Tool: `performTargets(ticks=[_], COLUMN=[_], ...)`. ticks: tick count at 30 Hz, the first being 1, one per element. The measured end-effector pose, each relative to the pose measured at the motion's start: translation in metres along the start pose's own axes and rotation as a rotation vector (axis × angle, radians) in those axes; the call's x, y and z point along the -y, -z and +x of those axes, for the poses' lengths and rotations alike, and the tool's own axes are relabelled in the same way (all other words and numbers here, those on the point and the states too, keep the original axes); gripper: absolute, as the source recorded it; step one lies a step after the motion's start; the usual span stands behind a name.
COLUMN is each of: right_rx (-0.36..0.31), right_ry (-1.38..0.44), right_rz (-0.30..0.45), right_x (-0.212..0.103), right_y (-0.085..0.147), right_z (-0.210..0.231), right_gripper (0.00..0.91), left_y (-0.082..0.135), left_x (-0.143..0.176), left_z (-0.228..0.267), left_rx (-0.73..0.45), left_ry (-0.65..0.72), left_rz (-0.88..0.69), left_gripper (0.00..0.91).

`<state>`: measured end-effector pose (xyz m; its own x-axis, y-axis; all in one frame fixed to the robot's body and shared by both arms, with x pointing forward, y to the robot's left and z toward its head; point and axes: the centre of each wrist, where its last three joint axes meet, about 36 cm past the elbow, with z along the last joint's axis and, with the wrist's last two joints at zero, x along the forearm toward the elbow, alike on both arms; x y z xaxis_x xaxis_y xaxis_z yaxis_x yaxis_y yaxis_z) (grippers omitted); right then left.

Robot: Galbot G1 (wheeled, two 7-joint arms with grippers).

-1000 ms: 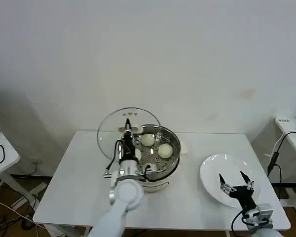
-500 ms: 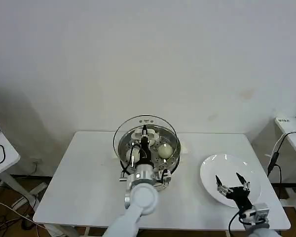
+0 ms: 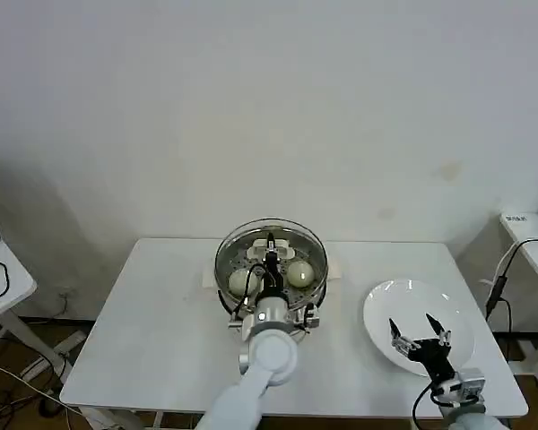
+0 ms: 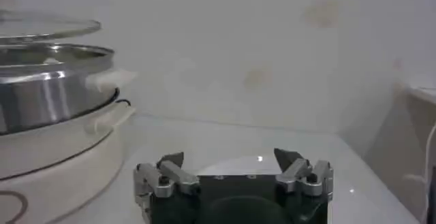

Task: Take steamed baozi put them in steamer then cover it.

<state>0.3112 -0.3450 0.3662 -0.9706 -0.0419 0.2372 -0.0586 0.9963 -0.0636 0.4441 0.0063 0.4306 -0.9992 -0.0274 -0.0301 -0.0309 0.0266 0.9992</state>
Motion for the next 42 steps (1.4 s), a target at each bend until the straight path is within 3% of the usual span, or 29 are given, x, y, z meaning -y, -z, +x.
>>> performTargets(ticks=[16, 42], right_rx=[-0.005, -0.007], right_ry=[-0.010, -0.009], right_rz=[0.007, 0.017], right_x=[-0.001, -0.002], right_y=[-0.009, -0.014], right_z=[-0.001, 0.001], right_gripper=[0.907, 0.907], left_y=[0.007, -0.003], left_x=[0.001, 0.006], left_z=[0.001, -0.007], left_rx=[0.012, 0.010], left_ry=[-0.038, -0.066], left_rz=[0.010, 0.001], left_gripper=[0.000, 0.000])
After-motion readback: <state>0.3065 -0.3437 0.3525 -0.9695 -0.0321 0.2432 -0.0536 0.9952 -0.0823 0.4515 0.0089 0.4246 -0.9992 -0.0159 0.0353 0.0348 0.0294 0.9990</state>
